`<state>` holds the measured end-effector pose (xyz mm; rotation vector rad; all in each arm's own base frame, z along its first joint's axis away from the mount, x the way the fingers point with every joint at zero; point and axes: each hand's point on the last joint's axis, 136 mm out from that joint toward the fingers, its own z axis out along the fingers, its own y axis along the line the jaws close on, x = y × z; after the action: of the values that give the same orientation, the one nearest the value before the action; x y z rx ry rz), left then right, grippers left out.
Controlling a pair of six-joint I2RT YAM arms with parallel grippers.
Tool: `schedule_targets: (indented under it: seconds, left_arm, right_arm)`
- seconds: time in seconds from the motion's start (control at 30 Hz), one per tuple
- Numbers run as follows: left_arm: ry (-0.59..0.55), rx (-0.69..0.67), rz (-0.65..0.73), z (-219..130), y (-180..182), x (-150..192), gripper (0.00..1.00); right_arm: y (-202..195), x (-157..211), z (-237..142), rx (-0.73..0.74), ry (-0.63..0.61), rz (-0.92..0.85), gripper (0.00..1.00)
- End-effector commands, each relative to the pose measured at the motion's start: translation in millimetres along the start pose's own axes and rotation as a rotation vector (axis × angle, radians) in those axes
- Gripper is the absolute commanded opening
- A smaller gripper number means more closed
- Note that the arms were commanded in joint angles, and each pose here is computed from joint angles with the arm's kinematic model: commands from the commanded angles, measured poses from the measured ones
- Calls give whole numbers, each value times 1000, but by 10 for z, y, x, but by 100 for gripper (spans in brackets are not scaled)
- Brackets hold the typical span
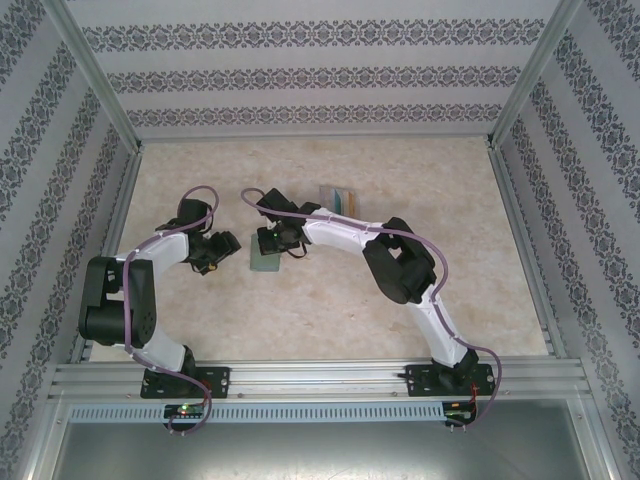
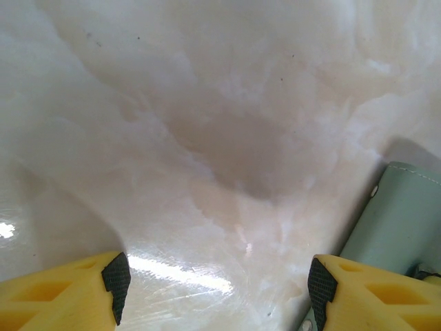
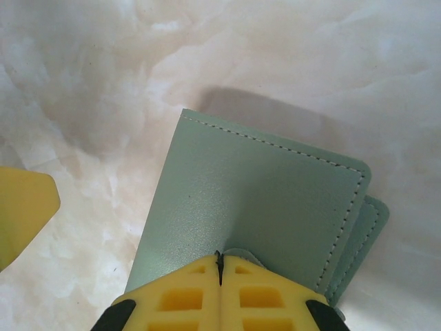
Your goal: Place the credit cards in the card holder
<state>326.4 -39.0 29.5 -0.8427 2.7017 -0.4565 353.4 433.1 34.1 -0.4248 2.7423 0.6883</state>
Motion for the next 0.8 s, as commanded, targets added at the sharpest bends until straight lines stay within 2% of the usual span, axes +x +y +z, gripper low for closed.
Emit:
schedule_targets:
  seconds: [0.0, 0.2, 0.33, 0.57, 0.77]
  left_arm:
    - [5, 0, -19, -34, 53, 30, 72]
    - [20, 14, -27, -4, 31, 40, 72]
    - [19, 23, -23, -22, 4, 32, 73]
    - [-8, 18, -11, -95, 15, 17, 74]
    - [1, 13, -9, -72, 21, 18, 74]
  right_arm:
    - [-678, 638, 455, 191, 202, 62, 0]
    - [-779, 701, 562, 213, 234, 90, 0]
    - [-712, 653, 523, 184, 211, 74, 0]
    - [-249, 285, 124, 70, 38, -18, 2]
    - [35, 31, -180, 8, -23, -93, 4]
